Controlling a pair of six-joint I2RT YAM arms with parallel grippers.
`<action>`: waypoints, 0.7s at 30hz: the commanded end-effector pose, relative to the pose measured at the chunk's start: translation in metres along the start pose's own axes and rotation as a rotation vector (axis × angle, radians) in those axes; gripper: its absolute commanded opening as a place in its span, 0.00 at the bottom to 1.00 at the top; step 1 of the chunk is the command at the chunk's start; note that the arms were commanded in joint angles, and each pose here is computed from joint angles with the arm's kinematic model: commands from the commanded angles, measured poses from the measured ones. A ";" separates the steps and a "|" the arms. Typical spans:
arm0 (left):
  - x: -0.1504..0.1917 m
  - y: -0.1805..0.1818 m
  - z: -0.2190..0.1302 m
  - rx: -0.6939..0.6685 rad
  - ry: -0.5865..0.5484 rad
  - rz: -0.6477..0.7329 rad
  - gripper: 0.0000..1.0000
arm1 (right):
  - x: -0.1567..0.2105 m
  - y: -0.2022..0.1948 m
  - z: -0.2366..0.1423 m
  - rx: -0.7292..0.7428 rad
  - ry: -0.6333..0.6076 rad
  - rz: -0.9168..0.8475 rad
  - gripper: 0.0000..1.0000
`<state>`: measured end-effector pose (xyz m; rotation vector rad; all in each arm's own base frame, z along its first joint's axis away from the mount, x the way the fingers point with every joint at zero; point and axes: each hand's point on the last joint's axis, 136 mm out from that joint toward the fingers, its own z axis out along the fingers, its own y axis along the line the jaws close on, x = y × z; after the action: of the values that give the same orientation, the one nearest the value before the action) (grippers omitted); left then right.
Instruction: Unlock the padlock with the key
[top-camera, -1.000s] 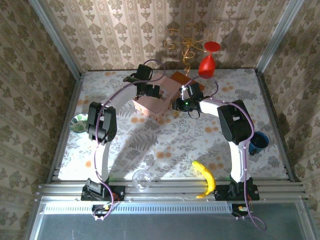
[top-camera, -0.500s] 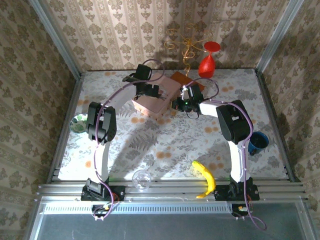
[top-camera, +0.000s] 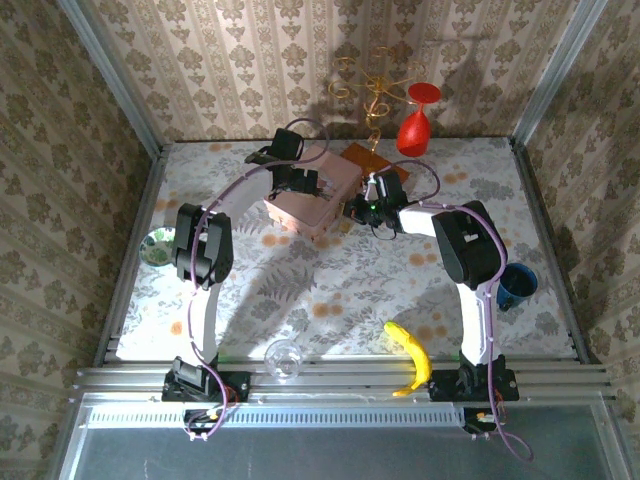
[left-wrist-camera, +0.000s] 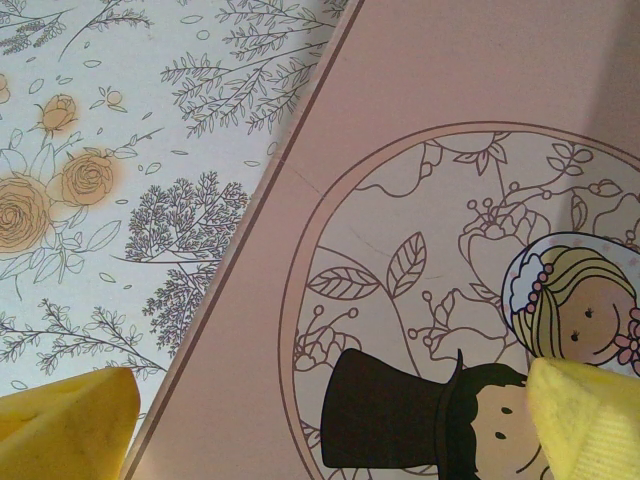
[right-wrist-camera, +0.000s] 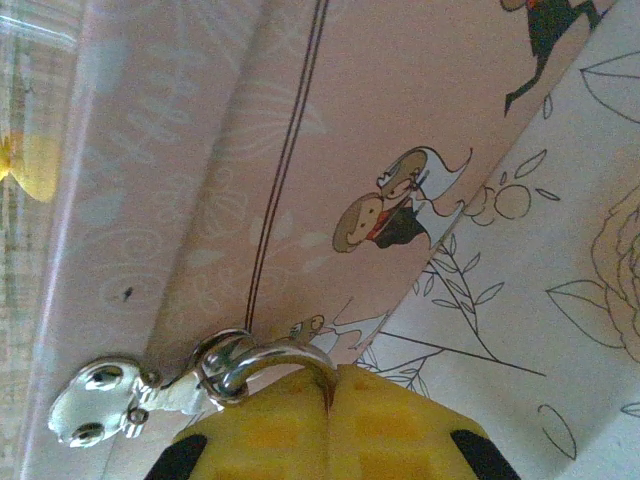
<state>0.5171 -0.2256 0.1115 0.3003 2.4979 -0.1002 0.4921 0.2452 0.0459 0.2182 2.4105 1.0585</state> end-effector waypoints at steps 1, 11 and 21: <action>0.039 0.023 0.017 -0.078 0.129 0.019 1.00 | -0.026 -0.008 -0.014 0.084 -0.099 0.059 0.00; 0.038 0.023 0.016 -0.070 0.128 0.020 1.00 | -0.034 -0.007 -0.015 0.094 -0.130 0.118 0.00; 0.038 0.024 0.015 -0.069 0.126 0.015 1.00 | -0.046 -0.011 -0.018 0.111 -0.174 0.171 0.00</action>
<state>0.5176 -0.2254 0.1108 0.2989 2.4958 -0.1026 0.4963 0.2411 0.0486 0.4051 2.4145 1.0558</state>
